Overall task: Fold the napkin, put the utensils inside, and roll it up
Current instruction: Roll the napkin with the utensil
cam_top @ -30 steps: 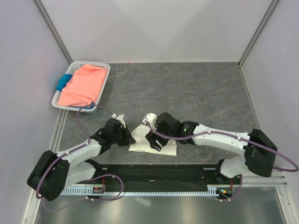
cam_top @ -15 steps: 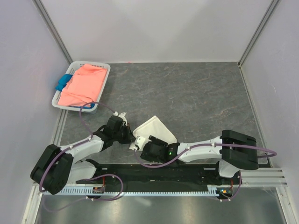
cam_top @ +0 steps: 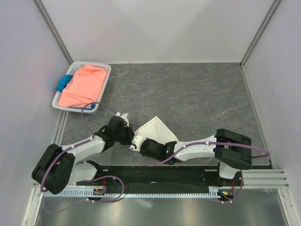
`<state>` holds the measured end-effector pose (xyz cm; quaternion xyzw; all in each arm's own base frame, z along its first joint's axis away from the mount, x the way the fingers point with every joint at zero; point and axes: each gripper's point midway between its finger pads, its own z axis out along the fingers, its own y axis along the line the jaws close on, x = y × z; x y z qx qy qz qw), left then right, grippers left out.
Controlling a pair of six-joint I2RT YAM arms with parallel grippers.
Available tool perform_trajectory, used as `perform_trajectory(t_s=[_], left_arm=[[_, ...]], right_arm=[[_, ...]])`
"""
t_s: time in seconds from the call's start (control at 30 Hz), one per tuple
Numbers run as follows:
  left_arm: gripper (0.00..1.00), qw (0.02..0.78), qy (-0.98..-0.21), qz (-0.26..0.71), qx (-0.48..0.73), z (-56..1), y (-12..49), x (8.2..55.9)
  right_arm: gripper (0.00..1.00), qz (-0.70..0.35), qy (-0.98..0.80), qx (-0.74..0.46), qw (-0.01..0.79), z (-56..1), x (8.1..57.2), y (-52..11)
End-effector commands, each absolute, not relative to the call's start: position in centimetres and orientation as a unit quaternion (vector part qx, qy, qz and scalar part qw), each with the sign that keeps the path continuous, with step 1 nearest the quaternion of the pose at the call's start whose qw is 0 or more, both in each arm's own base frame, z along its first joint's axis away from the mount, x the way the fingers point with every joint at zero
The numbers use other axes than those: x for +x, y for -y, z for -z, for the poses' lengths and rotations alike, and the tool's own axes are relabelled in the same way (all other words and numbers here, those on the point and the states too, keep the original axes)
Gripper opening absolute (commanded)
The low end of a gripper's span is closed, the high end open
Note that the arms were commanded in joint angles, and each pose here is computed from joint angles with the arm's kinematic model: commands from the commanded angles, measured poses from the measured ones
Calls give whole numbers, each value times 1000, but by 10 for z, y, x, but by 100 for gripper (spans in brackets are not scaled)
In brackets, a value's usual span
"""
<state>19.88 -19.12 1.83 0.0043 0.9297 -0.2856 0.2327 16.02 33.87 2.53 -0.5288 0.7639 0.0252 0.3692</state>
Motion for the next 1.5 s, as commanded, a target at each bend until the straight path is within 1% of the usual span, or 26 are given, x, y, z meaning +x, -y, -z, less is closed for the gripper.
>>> perform_trajectory(t_s=[0.0, 0.03, 0.1, 0.13, 0.17, 0.2, 0.23, 0.33, 0.43, 0.47, 0.6, 0.7, 0.9, 1.17, 1.23, 1.47], left_arm=[[25, 220, -922, 316, 46, -22, 201, 189], [40, 224, -920, 317, 46, -24, 201, 190], [54, 238, -919, 311, 38, -26, 198, 194], [63, 243, -921, 302, 33, -26, 194, 195], [67, 257, -923, 285, 21, -26, 188, 201], [70, 255, -928, 271, 10, -24, 182, 199], [73, 269, -925, 267, 4, -30, 179, 202], [77, 304, -921, 244, -20, -39, 166, 208], [79, 327, -915, 233, -37, -43, 157, 209], [79, 341, -908, 240, -37, -51, 156, 210], [79, 358, -894, 268, -20, -56, 161, 204], [75, 353, -883, 308, 0, -59, 172, 196], [68, 343, -878, 335, 18, -57, 179, 185], [68, 354, -866, 353, 24, -59, 181, 181], [68, 364, -858, 362, 27, -63, 184, 184], [66, 362, -856, 367, 34, -58, 187, 184]], right_arm=[[35, -103, -781, -548, 283, -6, 142, -341], [33, -137, -791, -541, 251, -3, 137, -341], [30, -175, -803, -529, 211, -2, 130, -339], [29, -188, -814, -512, 198, -2, 134, -335], [28, -220, -813, -511, 172, -4, 125, -337], [26, -228, -822, -497, 157, -3, 128, -331], [26, -242, -824, -491, 143, -4, 124, -331], [25, -280, -826, -478, 103, -8, 118, -329], [25, -314, -823, -469, 68, -13, 111, -331], [25, -320, -823, -465, 60, -14, 110, -332], [25, -337, -827, -449, 28, -14, 111, -335], [26, -355, -829, -431, 6, -17, 115, -338], [26, -379, -838, -392, -33, -21, 128, -341], [25, -390, -850, -343, -89, 3, 136, -335], [25, -392, -851, -337, -94, 5, 138, -336], [24, -389, -853, -332, -107, 14, 139, -335]])
